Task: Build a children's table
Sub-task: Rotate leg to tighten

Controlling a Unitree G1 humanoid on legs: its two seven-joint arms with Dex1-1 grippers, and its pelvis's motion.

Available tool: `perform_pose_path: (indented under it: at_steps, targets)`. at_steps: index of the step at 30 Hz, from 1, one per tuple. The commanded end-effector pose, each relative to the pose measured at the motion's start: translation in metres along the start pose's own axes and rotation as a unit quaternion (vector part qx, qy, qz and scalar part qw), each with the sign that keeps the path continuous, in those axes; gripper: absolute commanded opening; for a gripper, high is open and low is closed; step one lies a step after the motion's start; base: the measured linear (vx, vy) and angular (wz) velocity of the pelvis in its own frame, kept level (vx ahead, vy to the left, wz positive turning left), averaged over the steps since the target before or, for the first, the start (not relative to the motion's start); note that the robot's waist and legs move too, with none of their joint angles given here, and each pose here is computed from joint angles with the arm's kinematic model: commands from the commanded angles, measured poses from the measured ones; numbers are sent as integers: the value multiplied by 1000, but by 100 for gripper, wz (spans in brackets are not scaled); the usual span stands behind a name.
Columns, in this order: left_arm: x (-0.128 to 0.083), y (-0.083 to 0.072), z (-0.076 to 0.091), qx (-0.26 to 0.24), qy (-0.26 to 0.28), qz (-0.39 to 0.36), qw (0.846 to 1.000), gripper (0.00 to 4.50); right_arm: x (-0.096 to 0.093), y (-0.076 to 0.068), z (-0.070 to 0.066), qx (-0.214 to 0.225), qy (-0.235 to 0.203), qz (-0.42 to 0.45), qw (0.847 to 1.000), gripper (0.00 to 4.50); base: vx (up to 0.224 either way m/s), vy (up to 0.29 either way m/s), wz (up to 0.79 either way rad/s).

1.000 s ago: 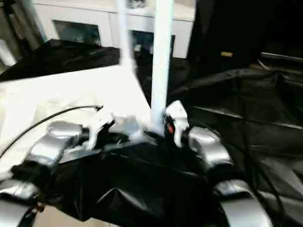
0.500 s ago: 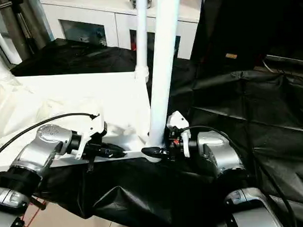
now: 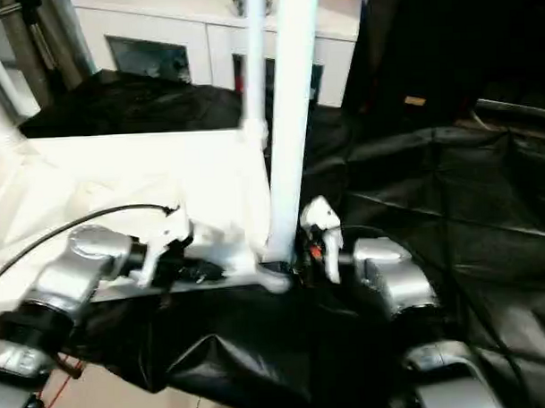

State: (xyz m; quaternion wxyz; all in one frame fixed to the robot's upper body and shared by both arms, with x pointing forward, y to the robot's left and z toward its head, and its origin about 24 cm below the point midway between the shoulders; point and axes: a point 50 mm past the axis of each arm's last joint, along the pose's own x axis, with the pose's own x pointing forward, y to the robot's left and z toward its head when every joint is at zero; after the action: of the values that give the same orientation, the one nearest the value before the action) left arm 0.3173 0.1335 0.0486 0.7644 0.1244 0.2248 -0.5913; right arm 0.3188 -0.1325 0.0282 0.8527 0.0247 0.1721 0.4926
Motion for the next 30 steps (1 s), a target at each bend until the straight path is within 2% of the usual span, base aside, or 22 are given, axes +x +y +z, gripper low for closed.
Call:
perform_pose_path:
  at_steps: [1,6,8,10,11,12,13,17,21,22,24,27,28,30]
  targets:
    - [17,4,26,13,-45,33,998,0,17,3,-26,34,51,-66,996,272,0,0,0]
    - [33,14,38,5,-51,113,992,0,35,2,-27,77,42,-158,984,272,0,0,0]
    - [42,17,46,-9,-62,156,986,0,46,3,-27,98,41,-211,972,272,0,0,0]
    - [50,17,51,-15,-71,171,983,0,56,7,-24,98,31,-222,970,272,0,0,0]
    - [54,15,53,-14,-74,166,983,0,60,9,-22,96,22,-216,971,307,0,0,0]
    - [54,15,53,-14,-74,166,983,0,60,10,-22,96,21,-216,972,307,0,0,0]
    - [56,13,53,-10,-75,157,985,0,61,10,-19,101,8,-206,973,328,0,0,0]
    - [55,11,51,-6,-74,141,987,0,59,8,-16,108,-3,-202,973,362,0,0,0]
    - [49,5,44,10,-74,91,993,0,50,5,-11,85,-12,-155,984,402,0,0,0]
    - [47,3,41,12,-71,78,994,0,47,4,-11,76,-10,-138,987,402,0,0,0]
    - [42,1,37,16,-65,56,996,0,40,4,-12,56,5,-102,993,436,0,0,0]
    - [38,0,34,21,-58,42,997,0,34,5,-14,36,19,-62,997,445,0,0,0]
    - [32,-2,29,26,-49,15,998,0,22,5,-14,15,27,-20,999,445,0,0,0]
    - [30,-3,27,27,-44,3,999,0,17,5,-14,9,31,-4,999,445,0,0,0]
